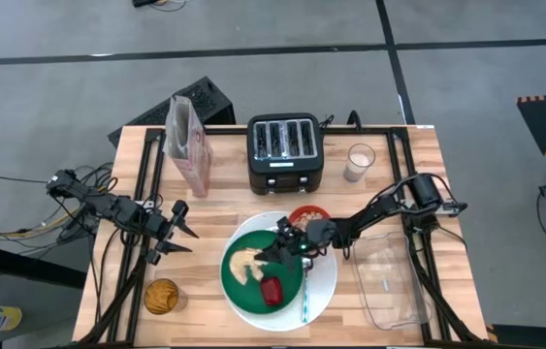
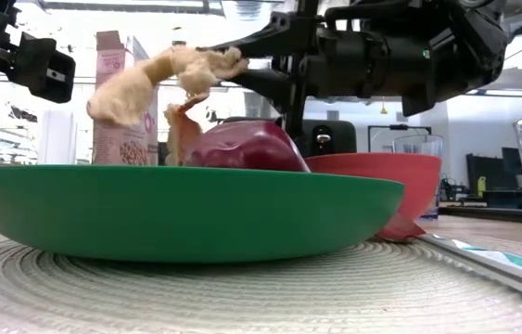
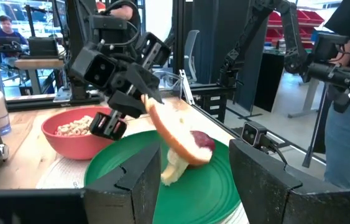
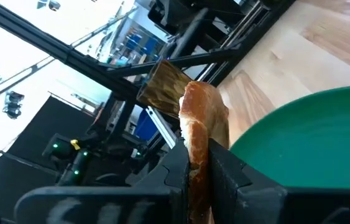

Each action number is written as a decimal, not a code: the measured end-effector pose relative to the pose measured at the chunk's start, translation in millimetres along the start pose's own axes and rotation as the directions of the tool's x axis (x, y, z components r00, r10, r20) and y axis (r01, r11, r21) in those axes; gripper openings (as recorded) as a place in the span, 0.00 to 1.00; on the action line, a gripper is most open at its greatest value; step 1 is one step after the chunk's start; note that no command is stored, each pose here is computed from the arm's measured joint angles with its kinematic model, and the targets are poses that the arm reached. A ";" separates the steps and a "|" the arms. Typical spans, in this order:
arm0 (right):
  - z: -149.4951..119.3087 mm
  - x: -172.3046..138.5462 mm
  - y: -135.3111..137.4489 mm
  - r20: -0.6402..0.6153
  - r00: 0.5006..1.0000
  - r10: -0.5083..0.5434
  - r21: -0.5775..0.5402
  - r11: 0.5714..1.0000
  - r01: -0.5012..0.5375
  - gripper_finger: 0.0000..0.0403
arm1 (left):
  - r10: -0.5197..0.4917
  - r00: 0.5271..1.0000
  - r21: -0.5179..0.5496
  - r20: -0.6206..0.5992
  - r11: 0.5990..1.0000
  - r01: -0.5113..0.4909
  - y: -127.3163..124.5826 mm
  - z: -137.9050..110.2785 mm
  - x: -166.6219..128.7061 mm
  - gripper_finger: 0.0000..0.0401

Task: Arrange a breakfast setting
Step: Put the bread on the plate

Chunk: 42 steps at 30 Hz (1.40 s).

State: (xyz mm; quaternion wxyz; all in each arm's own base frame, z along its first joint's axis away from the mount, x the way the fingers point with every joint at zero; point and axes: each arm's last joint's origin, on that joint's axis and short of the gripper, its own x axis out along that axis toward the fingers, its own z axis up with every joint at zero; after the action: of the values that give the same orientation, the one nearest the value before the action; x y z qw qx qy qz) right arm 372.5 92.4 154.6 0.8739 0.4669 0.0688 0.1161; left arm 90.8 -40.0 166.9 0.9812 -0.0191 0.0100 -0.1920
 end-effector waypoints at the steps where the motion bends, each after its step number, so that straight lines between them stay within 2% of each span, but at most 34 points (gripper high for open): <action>1: -0.2 -0.2 -0.6 -0.008 1.000 -0.012 0.008 1.000 0.012 0.15 | 0.000 1.000 0.000 0.000 1.000 0.000 0.0 0.0 0.0 0.44; 12: 1.7 -0.5 -2.9 -0.010 0.999 -0.030 0.020 0.999 0.031 0.15 | 0.000 1.000 0.000 0.000 1.000 0.000 0.0 0.0 0.0 0.44; 24: 6.0 -1.7 -15.8 -0.035 0.992 -0.121 0.065 0.990 0.123 0.15 | 0.000 1.000 0.000 0.000 1.000 0.000 0.0 0.0 0.0 0.44; 35: 7.6 -1.4 -13.6 -0.020 0.995 -0.097 0.095 0.991 0.099 0.15 | 0.000 1.000 0.000 0.000 1.000 0.000 0.0 0.0 0.0 0.44; 39: 7.5 -1.4 -13.6 -0.021 0.995 -0.098 0.098 0.990 0.099 0.18 | 0.000 1.000 0.000 0.000 1.000 0.000 0.0 0.0 0.0 0.44; 42: 7.2 -1.5 -14.4 -0.024 0.994 -0.106 0.100 0.989 0.108 0.25 | 0.000 1.000 0.000 0.000 1.000 0.000 0.0 0.0 0.0 0.44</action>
State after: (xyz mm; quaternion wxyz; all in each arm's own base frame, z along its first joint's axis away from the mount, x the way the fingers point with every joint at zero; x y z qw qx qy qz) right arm 374.7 78.5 146.6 0.8535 0.5049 0.1078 0.0700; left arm 90.8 -40.0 166.9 0.9812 -0.0191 0.0100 -0.1920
